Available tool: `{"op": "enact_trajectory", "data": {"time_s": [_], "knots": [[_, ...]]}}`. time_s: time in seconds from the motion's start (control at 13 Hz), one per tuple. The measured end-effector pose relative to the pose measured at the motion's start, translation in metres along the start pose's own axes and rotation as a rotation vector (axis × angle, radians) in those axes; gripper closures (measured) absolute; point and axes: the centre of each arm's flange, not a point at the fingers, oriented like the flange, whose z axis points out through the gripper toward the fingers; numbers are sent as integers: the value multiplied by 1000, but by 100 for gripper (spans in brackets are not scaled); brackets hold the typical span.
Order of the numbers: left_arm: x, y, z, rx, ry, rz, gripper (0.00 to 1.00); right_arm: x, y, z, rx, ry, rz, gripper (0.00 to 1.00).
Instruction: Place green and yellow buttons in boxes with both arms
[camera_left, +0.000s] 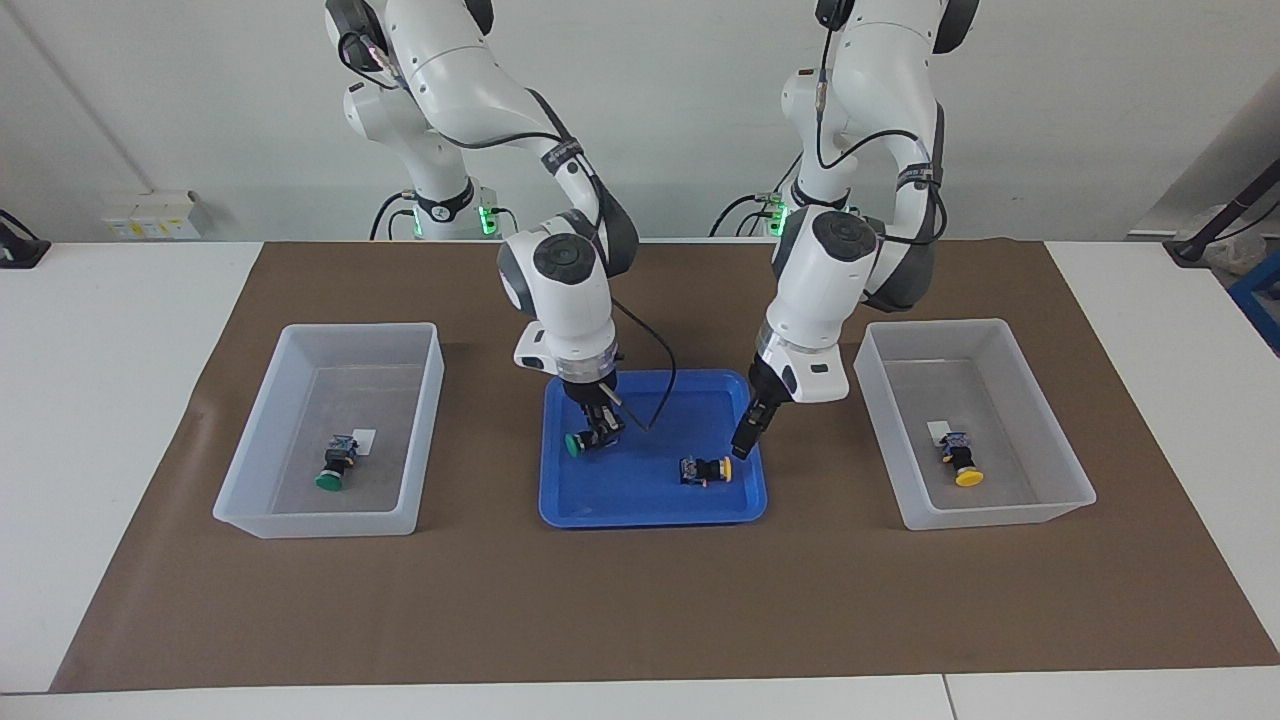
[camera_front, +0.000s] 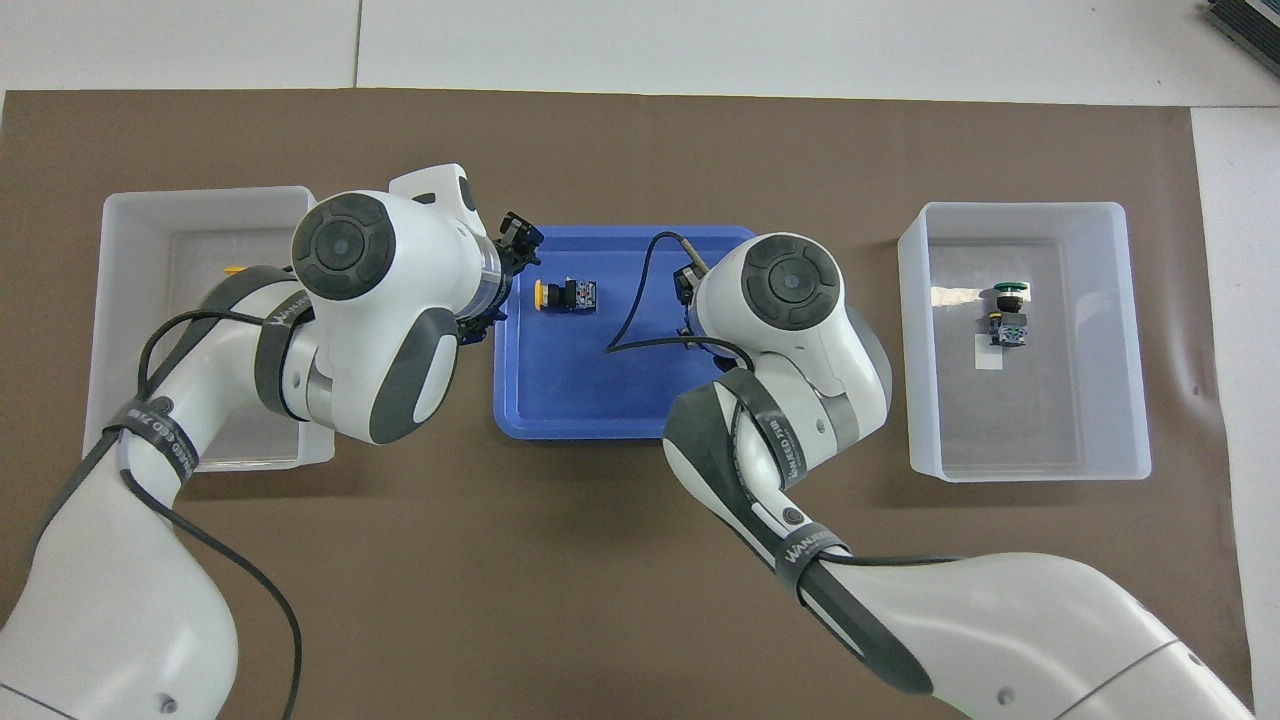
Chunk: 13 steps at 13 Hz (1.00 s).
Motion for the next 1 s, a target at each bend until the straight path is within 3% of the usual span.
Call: {"op": "enact_trajectory", "data": {"time_s": [0.38, 0.77, 1.0], "knots": [[-47, -6, 39, -35, -12, -41, 23, 59, 29, -63, -86, 2, -181, 68], [-53, -17, 69, -102, -6, -63, 23, 109, 85, -80, -188, -42, -411, 68], [-52, -22, 79, -132, -1, -67, 23, 171, 126, -100, -181, -60, -604, 68]]}}
